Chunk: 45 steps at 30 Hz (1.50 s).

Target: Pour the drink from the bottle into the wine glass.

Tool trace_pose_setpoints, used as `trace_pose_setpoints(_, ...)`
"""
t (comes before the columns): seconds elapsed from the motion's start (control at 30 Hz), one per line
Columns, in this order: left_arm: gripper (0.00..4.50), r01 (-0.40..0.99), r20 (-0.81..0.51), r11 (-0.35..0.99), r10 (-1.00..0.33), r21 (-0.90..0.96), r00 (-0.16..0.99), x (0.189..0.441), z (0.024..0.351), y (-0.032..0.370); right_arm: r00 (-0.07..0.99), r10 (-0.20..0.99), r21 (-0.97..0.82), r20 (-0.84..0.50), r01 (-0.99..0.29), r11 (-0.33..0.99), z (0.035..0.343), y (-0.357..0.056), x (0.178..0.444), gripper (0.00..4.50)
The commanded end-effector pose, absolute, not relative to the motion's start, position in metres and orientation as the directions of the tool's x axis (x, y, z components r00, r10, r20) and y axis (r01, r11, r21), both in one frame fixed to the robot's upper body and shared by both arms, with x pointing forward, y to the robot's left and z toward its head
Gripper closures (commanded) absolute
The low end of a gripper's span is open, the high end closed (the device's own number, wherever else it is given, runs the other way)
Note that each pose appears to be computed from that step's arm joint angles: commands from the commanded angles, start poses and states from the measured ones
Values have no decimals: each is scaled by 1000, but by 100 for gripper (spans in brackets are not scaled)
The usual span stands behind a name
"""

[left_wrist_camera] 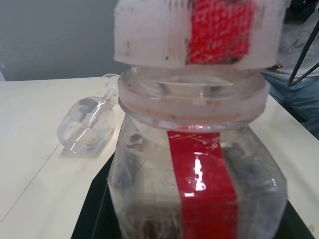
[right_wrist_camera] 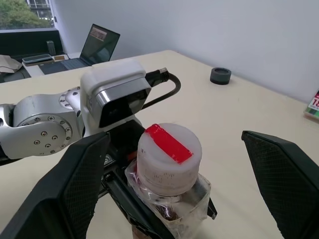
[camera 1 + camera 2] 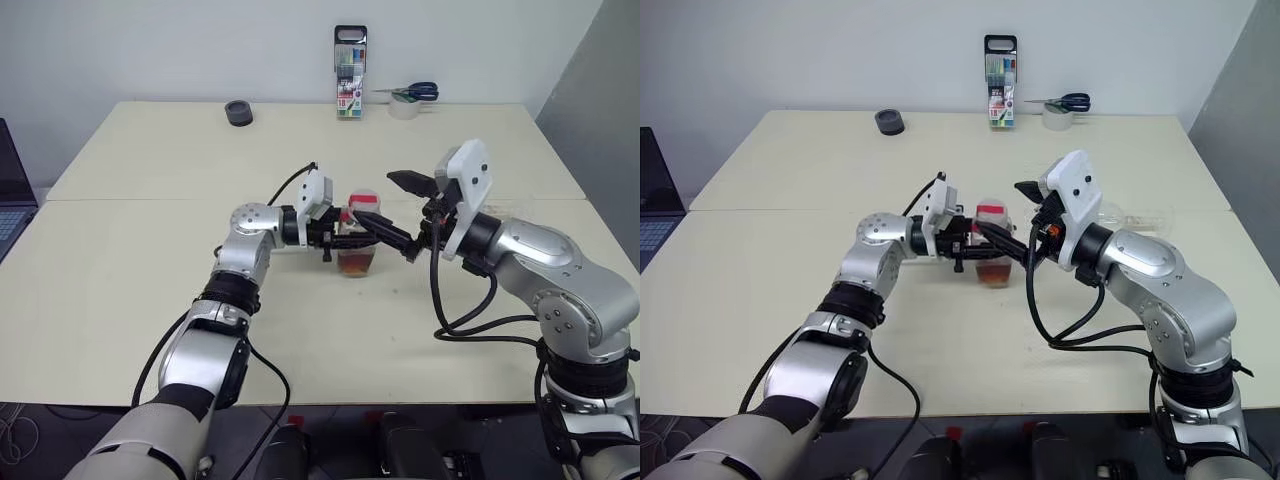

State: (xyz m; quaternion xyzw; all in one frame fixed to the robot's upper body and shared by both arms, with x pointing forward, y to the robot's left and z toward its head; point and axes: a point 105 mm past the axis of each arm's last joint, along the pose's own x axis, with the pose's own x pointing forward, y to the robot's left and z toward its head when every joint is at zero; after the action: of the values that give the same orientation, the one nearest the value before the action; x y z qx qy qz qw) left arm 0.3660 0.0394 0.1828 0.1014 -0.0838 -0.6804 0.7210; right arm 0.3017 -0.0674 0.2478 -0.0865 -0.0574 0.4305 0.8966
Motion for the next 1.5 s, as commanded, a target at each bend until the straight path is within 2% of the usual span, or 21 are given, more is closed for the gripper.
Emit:
trace_pose_setpoints(0.03, 286, 947, 14, 43, -999, 319, 41, 363, 198, 36, 606, 794, -208, 45, -772, 600, 255, -66, 299, 0)
trace_pose_setpoints(0.37, 286, 945, 14, 38, -999, 324, 36, 362, 197, 35, 581, 813, -178, 30, -798, 576, 252, -61, 303, 0)
trace_pose_setpoints(0.47, 286, 945, 15, 38, -999, 324, 35, 362, 197, 34, 576, 817, -178, 26, -802, 571, 251, -58, 304, 59)
trace_pose_setpoints(0.67, 286, 946, 17, 39, -999, 323, 36, 361, 196, 34, 578, 816, -190, 31, -798, 572, 252, -55, 307, 269)
trace_pose_setpoints(0.77, 286, 946, 16, 41, -999, 322, 38, 361, 195, 34, 578, 816, -226, 32, -791, 569, 254, -54, 306, 270)
trace_pose_setpoints(0.97, 287, 947, 11, 47, -999, 318, 46, 361, 192, 36, 607, 791, -434, 77, -694, 574, 266, -58, 302, 276)
trace_pose_setpoints(1.13, 287, 951, 16, 61, -998, 303, 58, 361, 190, 38, 601, 782, -414, 166, -677, 608, 279, -67, 293, 277)
trace_pose_setpoints(1.23, 287, 951, 23, 82, -997, 299, 78, 361, 190, 42, 678, 706, -297, 202, -645, 704, 278, -96, 297, 278)
trace_pose_setpoints(1.37, 287, 950, 46, 131, -991, 285, 123, 363, 195, 53, 844, 507, -156, 174, -485, 861, 246, -151, 308, 278)
trace_pose_setpoints(1.43, 287, 948, 65, 169, -985, 270, 157, 364, 200, 63, 939, 337, -112, 72, -328, 938, 206, -185, 314, 278)
trace_pose_setpoints(1.5, 287, 944, 73, 204, -979, 259, 192, 362, 204, 74, 979, 190, -105, -71, -197, 975, 156, -211, 313, 278)
